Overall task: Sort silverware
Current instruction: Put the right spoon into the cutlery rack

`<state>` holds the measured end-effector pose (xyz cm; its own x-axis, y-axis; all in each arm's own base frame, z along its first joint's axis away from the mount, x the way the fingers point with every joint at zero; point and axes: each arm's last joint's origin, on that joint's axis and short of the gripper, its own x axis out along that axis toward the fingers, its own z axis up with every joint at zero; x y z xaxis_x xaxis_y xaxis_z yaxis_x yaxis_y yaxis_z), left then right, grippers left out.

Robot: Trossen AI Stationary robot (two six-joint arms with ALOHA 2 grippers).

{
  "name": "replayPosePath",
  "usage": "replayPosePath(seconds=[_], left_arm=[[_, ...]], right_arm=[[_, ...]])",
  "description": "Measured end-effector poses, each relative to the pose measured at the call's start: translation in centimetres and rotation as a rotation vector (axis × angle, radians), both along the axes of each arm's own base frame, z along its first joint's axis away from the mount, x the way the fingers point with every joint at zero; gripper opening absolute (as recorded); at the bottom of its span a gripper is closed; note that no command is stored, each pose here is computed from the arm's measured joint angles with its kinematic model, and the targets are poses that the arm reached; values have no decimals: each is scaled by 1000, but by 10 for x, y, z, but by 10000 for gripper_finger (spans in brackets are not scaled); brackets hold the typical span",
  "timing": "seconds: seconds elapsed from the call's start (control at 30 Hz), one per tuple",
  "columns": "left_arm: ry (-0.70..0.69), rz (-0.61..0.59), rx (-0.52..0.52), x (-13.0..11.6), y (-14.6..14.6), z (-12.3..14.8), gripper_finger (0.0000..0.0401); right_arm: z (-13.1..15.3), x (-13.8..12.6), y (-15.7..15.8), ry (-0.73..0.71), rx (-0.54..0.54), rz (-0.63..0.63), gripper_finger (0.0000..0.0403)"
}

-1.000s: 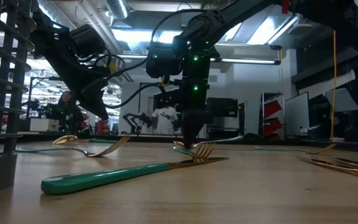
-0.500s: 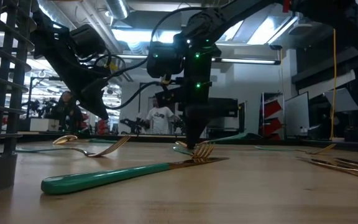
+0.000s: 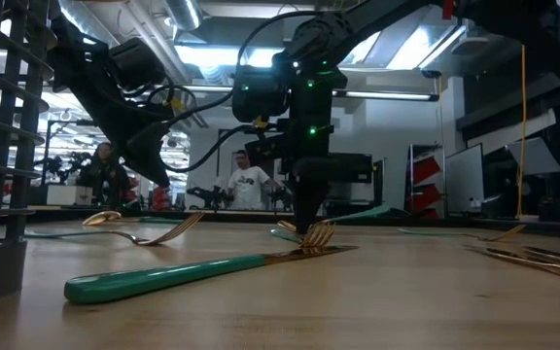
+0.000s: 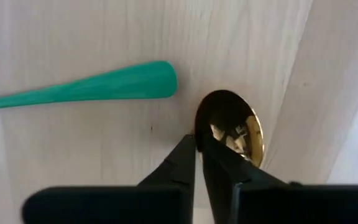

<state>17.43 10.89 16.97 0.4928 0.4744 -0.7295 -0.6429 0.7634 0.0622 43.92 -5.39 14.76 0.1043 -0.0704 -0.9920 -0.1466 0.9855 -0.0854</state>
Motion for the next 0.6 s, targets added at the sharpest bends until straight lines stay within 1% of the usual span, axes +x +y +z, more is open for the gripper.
replayPosePath(seconds=[0.17,0.23,0.33,0.5,0.6], left_arm=[[0,0,0,0,0,0,31],[0,0,0,0,0,0,31],[0,0,0,0,0,0,31],[0,0,0,0,0,0,31],[0,0,0,0,0,0,31]], right_arm=[[0,0,0,3,0,-4,94],[0,-1,0,7,0,-7,108],[0,-2,0,14,7,-42,115],[1,-8,1,75,13,-42,117],[7,-9,2,58,27,-39,117]])
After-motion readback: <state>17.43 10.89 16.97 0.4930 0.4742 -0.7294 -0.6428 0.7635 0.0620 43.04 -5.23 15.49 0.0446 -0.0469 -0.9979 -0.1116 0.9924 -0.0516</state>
